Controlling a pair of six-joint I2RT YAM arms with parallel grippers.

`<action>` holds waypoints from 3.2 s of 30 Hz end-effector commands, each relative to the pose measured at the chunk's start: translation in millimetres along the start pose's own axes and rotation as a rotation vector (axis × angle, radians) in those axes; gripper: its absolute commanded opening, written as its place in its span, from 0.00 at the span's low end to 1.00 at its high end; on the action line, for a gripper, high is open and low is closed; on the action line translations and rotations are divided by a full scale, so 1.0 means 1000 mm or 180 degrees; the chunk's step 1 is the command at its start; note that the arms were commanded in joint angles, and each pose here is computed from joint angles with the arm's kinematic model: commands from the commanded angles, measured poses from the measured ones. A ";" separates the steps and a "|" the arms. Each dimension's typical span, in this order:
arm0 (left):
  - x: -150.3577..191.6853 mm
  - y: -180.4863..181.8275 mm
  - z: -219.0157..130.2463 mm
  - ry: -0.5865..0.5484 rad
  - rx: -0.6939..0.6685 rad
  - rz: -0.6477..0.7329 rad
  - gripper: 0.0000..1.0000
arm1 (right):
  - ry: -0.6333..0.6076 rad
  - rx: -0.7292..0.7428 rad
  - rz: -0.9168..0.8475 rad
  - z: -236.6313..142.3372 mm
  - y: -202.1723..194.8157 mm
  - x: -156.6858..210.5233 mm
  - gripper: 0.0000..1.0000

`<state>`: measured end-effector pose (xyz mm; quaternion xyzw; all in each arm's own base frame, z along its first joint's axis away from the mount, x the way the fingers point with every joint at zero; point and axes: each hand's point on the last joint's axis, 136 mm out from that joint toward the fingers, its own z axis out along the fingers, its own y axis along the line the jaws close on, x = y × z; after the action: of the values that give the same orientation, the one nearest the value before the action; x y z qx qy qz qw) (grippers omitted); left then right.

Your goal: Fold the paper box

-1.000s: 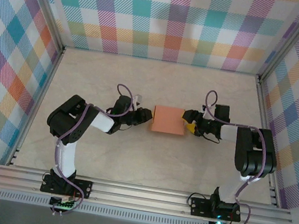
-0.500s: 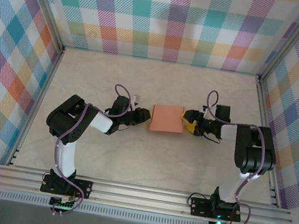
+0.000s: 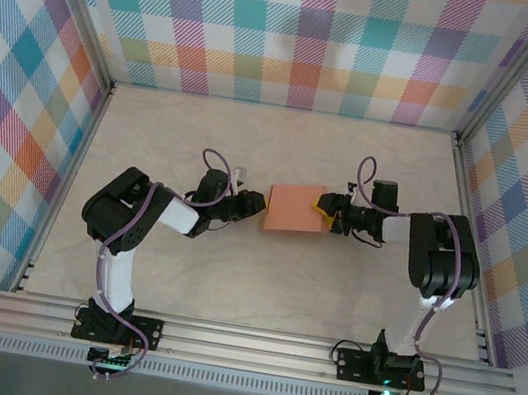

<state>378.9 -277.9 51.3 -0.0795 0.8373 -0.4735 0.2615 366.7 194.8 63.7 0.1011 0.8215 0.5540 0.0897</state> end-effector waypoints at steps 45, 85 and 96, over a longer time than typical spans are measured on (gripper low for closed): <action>0.012 -0.142 -0.025 -0.1039 -0.1747 0.6591 0.99 | -0.0150 -0.0409 -0.0112 -0.071 0.088 -0.011 0.41; 0.009 -0.141 -0.015 -0.1036 -0.1911 0.6302 0.37 | -0.0256 -0.0379 -0.0043 -0.079 0.099 -0.008 0.65; 0.021 -0.106 -0.031 0.0286 -0.1374 0.5506 0.38 | -0.0918 0.0293 -0.0700 -0.123 0.117 -0.018 0.77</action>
<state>343.5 -329.8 148.0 0.5515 0.6456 0.1069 0.5174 358.8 138.0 202.4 0.1171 0.8127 0.5322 0.2062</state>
